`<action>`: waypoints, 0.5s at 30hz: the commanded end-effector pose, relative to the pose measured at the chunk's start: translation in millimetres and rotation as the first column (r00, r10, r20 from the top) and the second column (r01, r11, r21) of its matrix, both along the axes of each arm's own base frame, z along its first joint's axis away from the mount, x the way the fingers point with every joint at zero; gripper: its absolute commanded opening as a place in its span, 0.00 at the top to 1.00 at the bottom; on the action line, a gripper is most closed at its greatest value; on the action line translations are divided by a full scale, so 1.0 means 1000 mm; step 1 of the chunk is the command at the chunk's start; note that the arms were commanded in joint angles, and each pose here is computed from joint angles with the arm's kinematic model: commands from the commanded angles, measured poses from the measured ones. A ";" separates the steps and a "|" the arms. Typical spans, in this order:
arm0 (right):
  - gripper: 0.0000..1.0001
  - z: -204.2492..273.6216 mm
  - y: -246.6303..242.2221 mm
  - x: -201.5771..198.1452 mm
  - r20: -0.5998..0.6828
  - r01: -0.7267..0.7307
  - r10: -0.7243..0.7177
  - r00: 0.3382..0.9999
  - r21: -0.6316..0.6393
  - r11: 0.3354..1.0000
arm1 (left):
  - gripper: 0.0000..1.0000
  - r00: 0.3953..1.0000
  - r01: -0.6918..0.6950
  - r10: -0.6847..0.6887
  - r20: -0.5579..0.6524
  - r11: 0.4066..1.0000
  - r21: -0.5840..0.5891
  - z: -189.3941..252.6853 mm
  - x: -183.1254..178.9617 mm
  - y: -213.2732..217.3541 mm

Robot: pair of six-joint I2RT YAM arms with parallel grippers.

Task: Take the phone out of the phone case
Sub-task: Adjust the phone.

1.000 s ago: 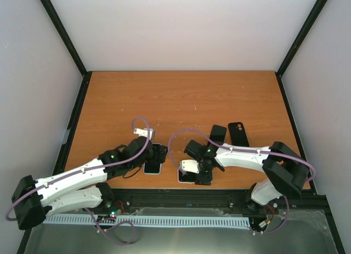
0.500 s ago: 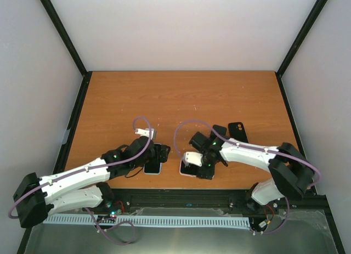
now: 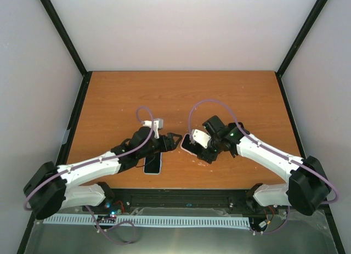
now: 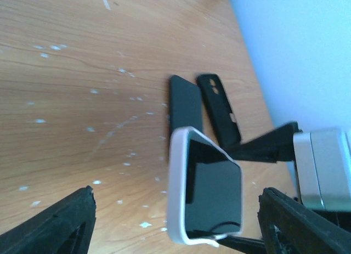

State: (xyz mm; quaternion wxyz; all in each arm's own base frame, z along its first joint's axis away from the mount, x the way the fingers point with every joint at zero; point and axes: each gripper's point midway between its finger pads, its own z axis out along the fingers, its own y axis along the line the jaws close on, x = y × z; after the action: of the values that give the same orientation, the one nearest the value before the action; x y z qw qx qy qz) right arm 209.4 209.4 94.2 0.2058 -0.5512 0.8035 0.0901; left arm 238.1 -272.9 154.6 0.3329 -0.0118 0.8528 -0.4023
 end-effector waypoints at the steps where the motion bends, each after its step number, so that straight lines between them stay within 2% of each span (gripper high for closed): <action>1: 0.48 0.049 0.017 0.028 0.079 0.061 -0.074 0.994 0.160 0.985 | 0.20 0.991 0.133 -0.126 0.052 0.977 -0.167 0.043 0.005 -0.043; 4: 0.48 0.058 0.018 0.031 0.064 0.077 -0.091 0.994 0.195 0.978 | 0.26 0.986 0.164 -0.160 0.040 0.968 -0.189 0.040 0.006 -0.053; 7: 0.48 0.061 0.018 0.031 0.057 0.088 -0.101 0.993 0.200 0.976 | 0.39 0.982 0.188 -0.181 0.051 0.960 -0.209 0.041 0.006 -0.060; 12: 0.48 0.061 0.016 0.032 0.059 0.098 -0.112 0.992 0.201 0.975 | 0.56 0.980 0.200 -0.189 0.069 0.952 -0.231 0.046 0.006 -0.063; 15: 0.48 0.063 0.016 0.033 0.067 0.100 -0.116 0.991 0.205 0.974 | 0.58 0.980 0.201 -0.192 0.059 0.949 -0.241 0.045 0.006 -0.064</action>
State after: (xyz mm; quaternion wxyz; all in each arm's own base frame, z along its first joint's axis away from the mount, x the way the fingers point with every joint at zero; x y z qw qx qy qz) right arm 232.4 218.3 132.6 0.2541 -0.4976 0.8198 0.1254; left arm 238.8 -326.1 169.7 0.2866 0.0303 0.8177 -0.4983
